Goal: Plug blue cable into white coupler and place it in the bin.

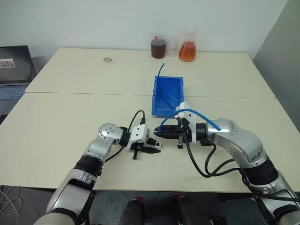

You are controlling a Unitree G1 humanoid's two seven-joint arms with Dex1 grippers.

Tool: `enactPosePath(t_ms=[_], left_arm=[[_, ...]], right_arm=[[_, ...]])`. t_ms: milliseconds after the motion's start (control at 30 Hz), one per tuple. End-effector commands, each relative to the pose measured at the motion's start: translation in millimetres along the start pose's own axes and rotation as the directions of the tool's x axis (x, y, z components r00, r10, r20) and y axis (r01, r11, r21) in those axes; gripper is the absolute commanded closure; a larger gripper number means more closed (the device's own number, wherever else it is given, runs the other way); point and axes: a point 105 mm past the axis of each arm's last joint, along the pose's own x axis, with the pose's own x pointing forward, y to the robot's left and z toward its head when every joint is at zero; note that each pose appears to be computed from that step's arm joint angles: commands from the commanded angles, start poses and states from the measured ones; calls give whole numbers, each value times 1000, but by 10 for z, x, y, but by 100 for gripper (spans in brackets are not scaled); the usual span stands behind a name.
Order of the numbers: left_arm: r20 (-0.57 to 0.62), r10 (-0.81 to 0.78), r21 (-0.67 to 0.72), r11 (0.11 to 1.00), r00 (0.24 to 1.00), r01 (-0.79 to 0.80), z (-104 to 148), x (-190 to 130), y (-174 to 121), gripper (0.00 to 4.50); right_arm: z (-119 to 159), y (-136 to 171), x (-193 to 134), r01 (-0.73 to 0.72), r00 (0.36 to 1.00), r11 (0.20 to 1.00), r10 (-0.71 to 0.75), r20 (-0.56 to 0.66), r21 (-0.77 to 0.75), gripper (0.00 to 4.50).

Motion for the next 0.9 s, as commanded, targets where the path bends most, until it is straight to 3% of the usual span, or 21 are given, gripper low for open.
enactPosePath(t_ms=[33, 267, 700, 900], left_arm=[[-9, -12, -8, 1000, 1000, 12, -22, 30, -24, 374], [-12, -5, -12, 1000, 1000, 5, -29, 10, -30, 374], [-19, 7, -17, 1000, 1000, -7, -37, -36, -37, 374], [-17, 9, -16, 1000, 1000, -10, -32, -33, -44, 374]], right_arm=[[-38, 18, 32, -17, 1000, 999, 18, 1, -44, 434], [-260, -29, 59, -15, 999, 998, 12, -44, -64, 434], [-325, 6, 106, -40, 998, 996, 36, -58, -74, 434], [-515, -10, 137, -35, 989, 997, 24, -145, -70, 434]])
